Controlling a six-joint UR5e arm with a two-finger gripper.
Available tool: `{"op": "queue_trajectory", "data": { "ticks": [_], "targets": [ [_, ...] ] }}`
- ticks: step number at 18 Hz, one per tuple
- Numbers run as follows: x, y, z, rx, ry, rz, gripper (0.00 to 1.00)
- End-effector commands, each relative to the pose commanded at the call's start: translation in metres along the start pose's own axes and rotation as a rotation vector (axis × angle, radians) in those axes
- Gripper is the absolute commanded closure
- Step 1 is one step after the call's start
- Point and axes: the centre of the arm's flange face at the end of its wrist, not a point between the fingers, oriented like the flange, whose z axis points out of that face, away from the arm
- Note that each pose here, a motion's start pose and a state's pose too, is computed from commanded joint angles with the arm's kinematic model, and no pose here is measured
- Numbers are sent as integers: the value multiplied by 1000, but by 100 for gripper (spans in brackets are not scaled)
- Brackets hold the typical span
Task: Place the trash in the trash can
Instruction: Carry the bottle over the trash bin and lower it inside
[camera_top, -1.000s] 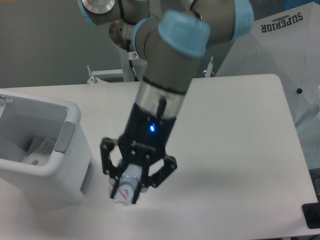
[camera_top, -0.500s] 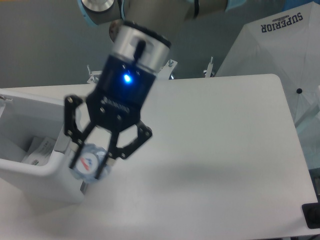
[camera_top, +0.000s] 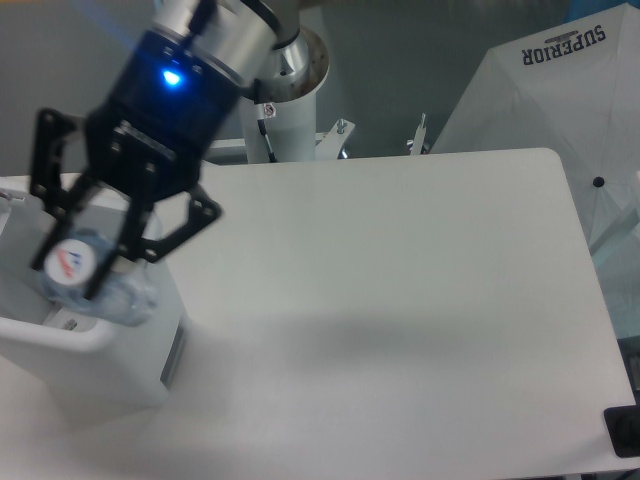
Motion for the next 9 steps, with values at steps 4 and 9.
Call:
{"op": "queue_trajectory", "data": {
  "ticks": [4, 9],
  "targets": [
    [14, 22, 2, -30, 15, -11, 74],
    [17, 45, 23, -74, 41, 2, 74]
  ]
}}
